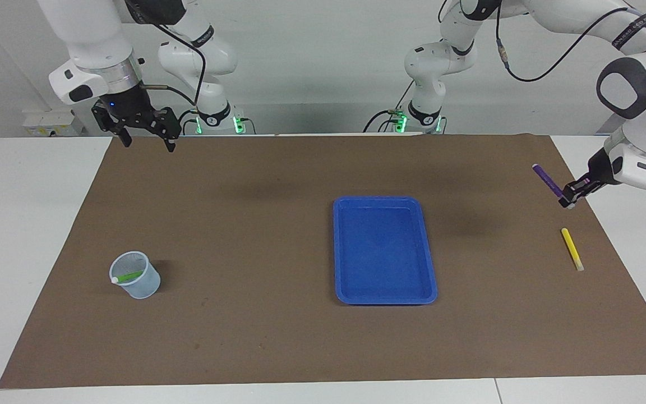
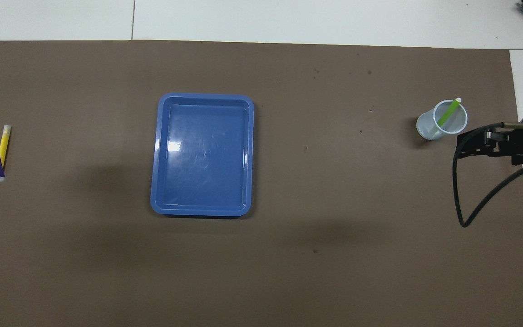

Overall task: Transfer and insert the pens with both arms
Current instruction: 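Lower the left gripper and close it on the purple pen, then lift the purple pen with the left gripper while the right gripper advances, then carry the purple pen over the tray toward the right gripper, then close the right gripper on the purple pen's free end, then open the left gripper and pull the pen away with the right gripper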

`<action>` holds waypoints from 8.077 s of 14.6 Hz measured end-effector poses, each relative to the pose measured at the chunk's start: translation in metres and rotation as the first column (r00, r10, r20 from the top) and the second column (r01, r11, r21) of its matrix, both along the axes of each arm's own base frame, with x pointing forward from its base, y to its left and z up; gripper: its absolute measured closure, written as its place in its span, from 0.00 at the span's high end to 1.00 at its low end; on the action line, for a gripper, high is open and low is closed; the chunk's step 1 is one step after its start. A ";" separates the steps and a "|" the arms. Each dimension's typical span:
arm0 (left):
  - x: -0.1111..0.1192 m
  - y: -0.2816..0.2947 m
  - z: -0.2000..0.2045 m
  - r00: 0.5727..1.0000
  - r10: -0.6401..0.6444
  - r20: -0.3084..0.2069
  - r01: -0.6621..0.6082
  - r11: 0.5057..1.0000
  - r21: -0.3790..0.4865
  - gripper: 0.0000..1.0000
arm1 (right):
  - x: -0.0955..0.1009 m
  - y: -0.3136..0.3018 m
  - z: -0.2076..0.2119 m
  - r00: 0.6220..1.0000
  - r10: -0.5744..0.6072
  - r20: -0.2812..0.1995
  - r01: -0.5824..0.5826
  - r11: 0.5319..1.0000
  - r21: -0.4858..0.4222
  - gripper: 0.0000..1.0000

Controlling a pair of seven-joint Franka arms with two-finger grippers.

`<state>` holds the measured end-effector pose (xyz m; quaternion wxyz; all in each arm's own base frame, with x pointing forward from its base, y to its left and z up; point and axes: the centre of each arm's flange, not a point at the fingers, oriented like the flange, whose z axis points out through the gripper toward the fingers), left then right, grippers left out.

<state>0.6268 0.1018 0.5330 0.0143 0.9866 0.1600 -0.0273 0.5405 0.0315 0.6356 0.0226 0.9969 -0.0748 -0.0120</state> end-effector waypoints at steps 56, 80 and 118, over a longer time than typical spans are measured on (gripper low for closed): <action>-0.126 -0.350 0.082 0.161 0.986 0.032 -0.986 0.162 -0.030 0.17 | -0.020 0.294 -0.032 0.138 -0.957 -0.255 0.989 0.120 0.085 1.00; -0.158 -0.403 0.083 0.187 0.981 0.056 -0.980 0.190 -0.058 0.17 | -0.012 0.370 -0.041 0.280 -0.933 -0.227 0.957 0.251 0.148 0.90; -0.159 -0.402 0.084 0.194 0.979 0.061 -0.978 0.197 -0.064 1.00 | -0.009 0.365 -0.037 0.331 -0.933 -0.139 0.933 0.303 0.193 0.18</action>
